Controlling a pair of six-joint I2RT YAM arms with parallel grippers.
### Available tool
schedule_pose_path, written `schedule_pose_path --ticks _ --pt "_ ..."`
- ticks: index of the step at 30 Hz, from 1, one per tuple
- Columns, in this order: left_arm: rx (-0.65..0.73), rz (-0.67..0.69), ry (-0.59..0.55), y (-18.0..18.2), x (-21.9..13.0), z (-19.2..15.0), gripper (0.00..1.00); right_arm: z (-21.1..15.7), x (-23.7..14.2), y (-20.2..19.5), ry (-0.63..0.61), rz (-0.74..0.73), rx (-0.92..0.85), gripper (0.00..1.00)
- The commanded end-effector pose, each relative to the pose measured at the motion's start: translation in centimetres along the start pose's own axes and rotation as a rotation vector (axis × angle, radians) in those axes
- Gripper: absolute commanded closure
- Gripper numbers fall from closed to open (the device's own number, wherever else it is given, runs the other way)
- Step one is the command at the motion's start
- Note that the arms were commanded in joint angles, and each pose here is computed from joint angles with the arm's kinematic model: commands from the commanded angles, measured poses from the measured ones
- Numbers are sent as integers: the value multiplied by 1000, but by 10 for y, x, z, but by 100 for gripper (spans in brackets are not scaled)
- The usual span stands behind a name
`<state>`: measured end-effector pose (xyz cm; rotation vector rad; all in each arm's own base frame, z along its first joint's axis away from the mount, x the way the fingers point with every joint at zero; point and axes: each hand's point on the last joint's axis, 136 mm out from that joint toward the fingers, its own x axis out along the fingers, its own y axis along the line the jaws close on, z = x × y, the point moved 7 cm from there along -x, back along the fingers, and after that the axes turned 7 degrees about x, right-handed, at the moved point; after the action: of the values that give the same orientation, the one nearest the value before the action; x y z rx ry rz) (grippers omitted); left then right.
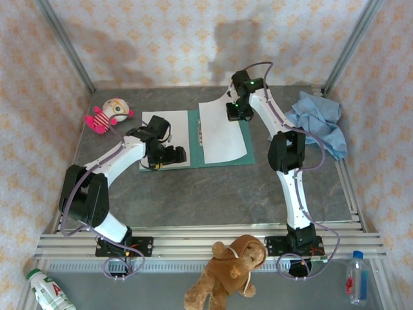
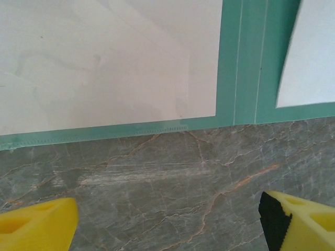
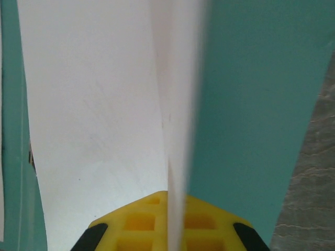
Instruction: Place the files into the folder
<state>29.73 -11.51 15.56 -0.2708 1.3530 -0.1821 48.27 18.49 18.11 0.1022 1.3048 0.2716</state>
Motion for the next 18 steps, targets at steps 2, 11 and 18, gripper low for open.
schedule_pose_path --ticks 2,11,18 --pt "10 -14 3 -3 2 8 10 6 -11 -8 -41 -13 6 100" --pt "5 -9 0 -3 0 9 10 7 0 -5 -33 59 9 100" --pt "1 -11 7 -2 1 7 10 3 -13 -5 -87 56 -26 100"
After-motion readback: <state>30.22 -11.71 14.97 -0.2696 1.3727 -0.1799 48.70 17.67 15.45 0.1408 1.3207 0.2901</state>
